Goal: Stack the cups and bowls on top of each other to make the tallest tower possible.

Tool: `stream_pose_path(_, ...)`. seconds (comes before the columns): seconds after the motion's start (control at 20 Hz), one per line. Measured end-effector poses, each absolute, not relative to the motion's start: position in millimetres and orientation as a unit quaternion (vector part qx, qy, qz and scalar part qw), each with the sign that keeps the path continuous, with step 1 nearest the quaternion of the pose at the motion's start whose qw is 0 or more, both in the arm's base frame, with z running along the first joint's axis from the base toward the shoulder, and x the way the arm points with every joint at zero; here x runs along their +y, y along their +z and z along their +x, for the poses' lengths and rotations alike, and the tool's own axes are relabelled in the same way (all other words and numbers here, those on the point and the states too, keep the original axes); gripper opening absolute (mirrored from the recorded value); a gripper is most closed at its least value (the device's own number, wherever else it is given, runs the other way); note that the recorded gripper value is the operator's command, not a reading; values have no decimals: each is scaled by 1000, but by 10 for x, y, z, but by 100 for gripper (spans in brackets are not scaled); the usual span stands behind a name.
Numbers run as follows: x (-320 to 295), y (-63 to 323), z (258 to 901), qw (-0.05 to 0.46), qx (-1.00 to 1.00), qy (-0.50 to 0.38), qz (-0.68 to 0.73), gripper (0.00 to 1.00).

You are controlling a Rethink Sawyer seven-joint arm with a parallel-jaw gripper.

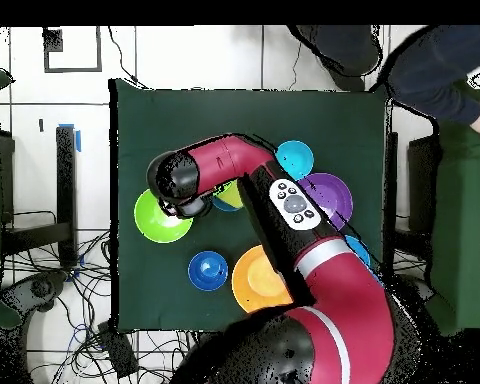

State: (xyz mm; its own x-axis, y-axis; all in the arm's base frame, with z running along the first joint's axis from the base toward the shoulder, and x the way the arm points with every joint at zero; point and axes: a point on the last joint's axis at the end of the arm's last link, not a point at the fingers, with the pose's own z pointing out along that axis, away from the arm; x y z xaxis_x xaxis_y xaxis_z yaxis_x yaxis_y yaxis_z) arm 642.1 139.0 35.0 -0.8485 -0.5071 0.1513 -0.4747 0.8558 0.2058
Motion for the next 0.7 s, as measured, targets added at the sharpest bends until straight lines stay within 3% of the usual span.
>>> stream_pose_path(0.7,1220,775,6512,77,-962,-54,256,100)
